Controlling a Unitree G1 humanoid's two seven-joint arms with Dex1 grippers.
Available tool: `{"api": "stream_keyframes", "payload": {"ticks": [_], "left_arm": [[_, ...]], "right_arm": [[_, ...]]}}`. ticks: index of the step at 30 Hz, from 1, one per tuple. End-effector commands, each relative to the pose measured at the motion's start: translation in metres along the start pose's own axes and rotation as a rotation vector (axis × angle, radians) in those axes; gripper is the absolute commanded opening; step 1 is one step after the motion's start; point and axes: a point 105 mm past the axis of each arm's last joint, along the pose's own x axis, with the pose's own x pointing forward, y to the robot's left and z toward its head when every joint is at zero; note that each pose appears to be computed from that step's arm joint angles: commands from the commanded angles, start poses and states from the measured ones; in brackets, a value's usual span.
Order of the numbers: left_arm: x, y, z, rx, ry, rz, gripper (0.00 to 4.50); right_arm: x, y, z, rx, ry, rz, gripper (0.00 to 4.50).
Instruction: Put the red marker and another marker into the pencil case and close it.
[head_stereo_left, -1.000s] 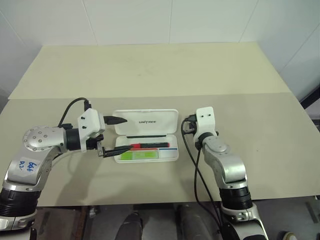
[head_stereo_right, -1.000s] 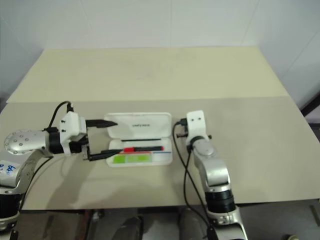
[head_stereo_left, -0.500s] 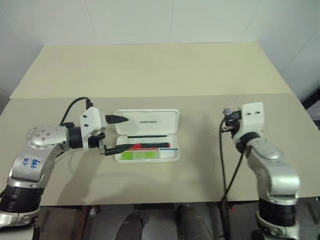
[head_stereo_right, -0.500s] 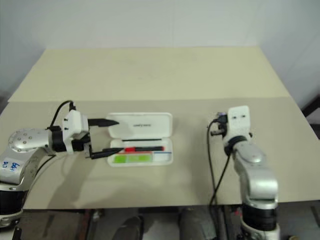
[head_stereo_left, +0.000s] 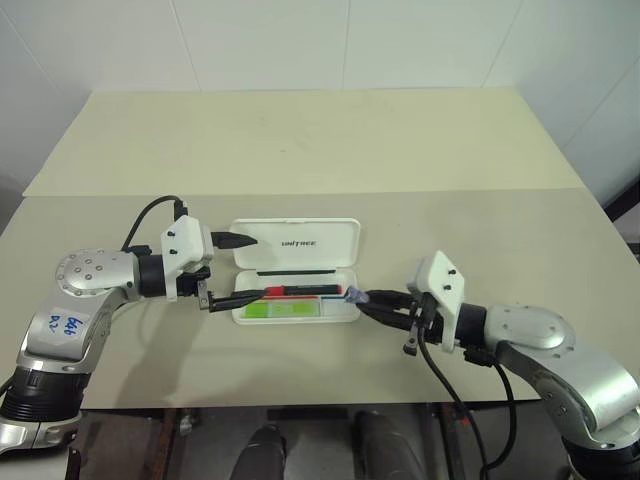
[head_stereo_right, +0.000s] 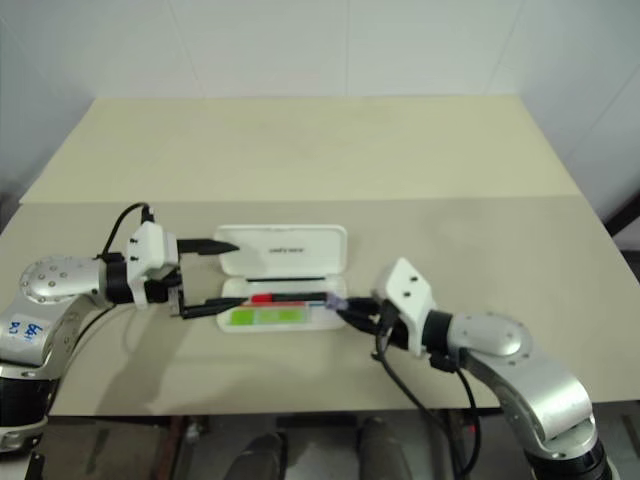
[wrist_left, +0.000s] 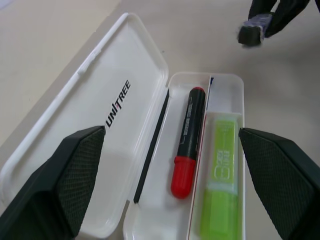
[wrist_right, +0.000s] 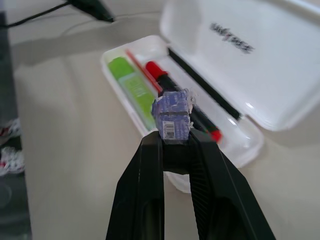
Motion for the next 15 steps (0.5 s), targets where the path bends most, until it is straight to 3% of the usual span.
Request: {"api": "stream_keyframes", "payload": {"ticks": [1,15], "left_arm": [[-0.003,0.003,0.011,0.053,-0.008,0.014,4.5],[-0.007,0.0,0.011,0.047,0.0,0.034,4.5]], "right_arm": [[0.01,0.001,0.003,-0.125,0.005,0.076,0.35],[0.023,-0.008,-0.007,-0.221,0.032,0.173,0.35]]}}
